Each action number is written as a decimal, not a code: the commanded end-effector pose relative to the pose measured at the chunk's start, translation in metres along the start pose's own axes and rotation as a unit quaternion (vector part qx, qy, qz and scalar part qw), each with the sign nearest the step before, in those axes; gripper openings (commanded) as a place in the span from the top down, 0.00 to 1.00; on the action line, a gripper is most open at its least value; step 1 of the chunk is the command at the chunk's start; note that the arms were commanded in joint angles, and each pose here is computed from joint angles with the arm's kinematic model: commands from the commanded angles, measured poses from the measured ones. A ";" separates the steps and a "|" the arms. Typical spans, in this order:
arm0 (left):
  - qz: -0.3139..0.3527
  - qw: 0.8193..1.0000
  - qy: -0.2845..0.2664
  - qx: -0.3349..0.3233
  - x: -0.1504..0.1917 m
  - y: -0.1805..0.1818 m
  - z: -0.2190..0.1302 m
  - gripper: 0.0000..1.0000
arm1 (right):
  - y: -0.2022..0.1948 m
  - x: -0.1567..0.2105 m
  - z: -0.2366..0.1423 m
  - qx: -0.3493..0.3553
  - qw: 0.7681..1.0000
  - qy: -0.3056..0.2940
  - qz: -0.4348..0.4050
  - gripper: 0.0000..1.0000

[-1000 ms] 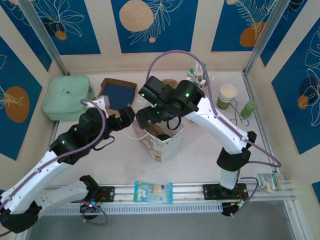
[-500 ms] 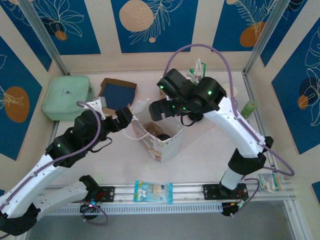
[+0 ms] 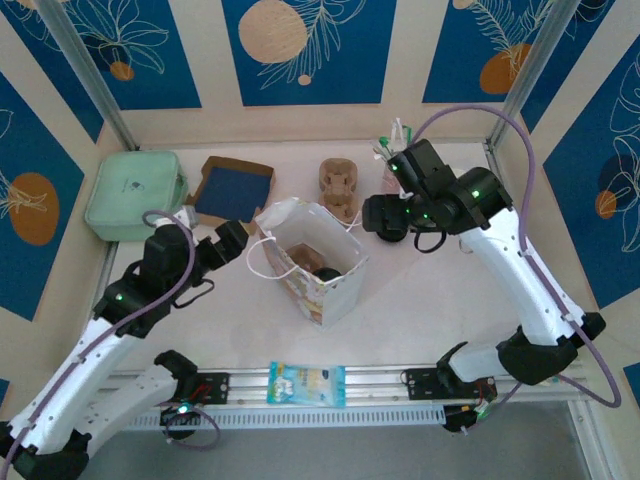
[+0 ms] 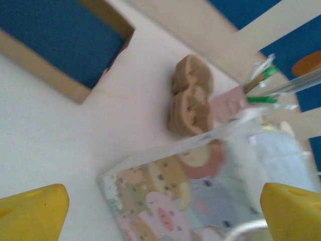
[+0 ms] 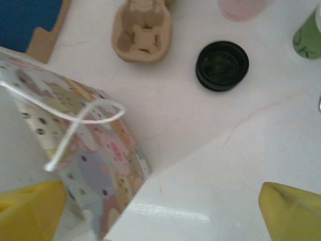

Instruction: Pack the takeout coffee

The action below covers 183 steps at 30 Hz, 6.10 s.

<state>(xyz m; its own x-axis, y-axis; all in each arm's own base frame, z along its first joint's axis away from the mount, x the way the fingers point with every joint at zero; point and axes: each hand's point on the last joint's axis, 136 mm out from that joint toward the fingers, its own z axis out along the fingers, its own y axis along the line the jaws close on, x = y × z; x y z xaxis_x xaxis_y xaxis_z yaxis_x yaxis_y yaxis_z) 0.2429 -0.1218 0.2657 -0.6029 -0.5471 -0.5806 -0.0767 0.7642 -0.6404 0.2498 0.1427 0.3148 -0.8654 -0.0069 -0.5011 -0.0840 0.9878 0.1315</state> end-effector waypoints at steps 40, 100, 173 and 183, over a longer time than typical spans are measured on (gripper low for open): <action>-0.027 0.985 0.167 0.026 0.076 -0.006 0.115 0.03 | 0.031 0.080 0.046 -0.083 0.994 0.073 0.005 0.01; 0.040 0.995 0.087 0.035 0.019 -0.042 0.067 0.01 | 0.002 0.078 0.008 -0.083 0.996 0.025 -0.001 0.01; -0.008 0.992 0.102 0.079 0.008 0.009 0.058 0.02 | -0.048 -0.055 0.032 -0.052 0.994 -0.032 0.091 0.21; -0.020 0.991 0.105 0.082 0.006 0.017 0.062 0.02 | -0.058 -0.090 0.054 -0.041 0.994 -0.024 0.096 0.31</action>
<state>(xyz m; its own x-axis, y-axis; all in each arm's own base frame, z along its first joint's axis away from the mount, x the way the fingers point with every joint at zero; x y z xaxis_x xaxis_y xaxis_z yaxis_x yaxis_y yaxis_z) 0.2847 -0.1336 0.2184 -0.7558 -0.4758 -0.4498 0.0002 0.6868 -0.7268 0.3495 0.0911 0.2979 -0.8481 0.2025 -0.4896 0.0671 0.9577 0.2799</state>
